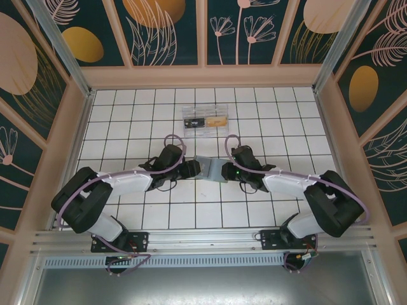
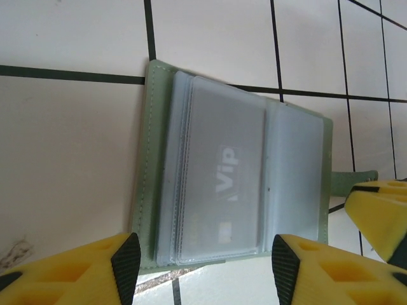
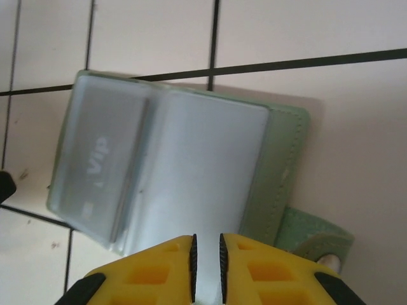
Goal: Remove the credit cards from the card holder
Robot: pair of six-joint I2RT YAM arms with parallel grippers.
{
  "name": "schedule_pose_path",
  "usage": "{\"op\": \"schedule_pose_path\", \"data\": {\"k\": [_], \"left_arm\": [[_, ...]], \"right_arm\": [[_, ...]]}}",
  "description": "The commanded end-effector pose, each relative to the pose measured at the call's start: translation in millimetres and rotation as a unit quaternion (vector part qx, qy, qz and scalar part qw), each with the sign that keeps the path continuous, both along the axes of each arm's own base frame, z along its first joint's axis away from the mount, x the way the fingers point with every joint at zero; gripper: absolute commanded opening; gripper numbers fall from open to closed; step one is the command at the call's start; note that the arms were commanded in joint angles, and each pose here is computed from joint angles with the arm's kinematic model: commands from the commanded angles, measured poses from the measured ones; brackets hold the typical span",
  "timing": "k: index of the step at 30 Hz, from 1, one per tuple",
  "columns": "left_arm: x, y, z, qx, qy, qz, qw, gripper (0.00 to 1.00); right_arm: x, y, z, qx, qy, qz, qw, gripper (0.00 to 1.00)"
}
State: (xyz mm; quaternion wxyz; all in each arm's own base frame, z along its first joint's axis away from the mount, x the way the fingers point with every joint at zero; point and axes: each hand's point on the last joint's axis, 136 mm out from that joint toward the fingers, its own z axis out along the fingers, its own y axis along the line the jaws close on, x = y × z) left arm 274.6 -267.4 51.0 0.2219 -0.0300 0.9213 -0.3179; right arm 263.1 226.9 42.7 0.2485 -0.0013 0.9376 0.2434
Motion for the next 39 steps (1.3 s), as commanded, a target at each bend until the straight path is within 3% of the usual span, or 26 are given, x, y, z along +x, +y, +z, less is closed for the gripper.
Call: {"op": "schedule_pose_path", "data": {"k": [1, 13, 39], "left_arm": [[11.2, -13.2, 14.2, -0.028, -0.016, -0.007, 0.999, 0.6], [19.7, -28.0, 6.4, -0.028, -0.008, -0.026, 0.999, 0.57], [21.8, -17.7, -20.3, 0.027, 0.018, -0.014, 0.999, 0.58]], "right_arm": [[4.5, -7.2, -6.0, 0.006, 0.013, -0.028, 1.0, 0.2], [3.6, -14.4, -33.3, -0.01, 0.042, -0.023, 0.999, 0.23], [4.3, -11.2, -31.6, -0.005, 0.041, -0.017, 0.999, 0.24]]}}
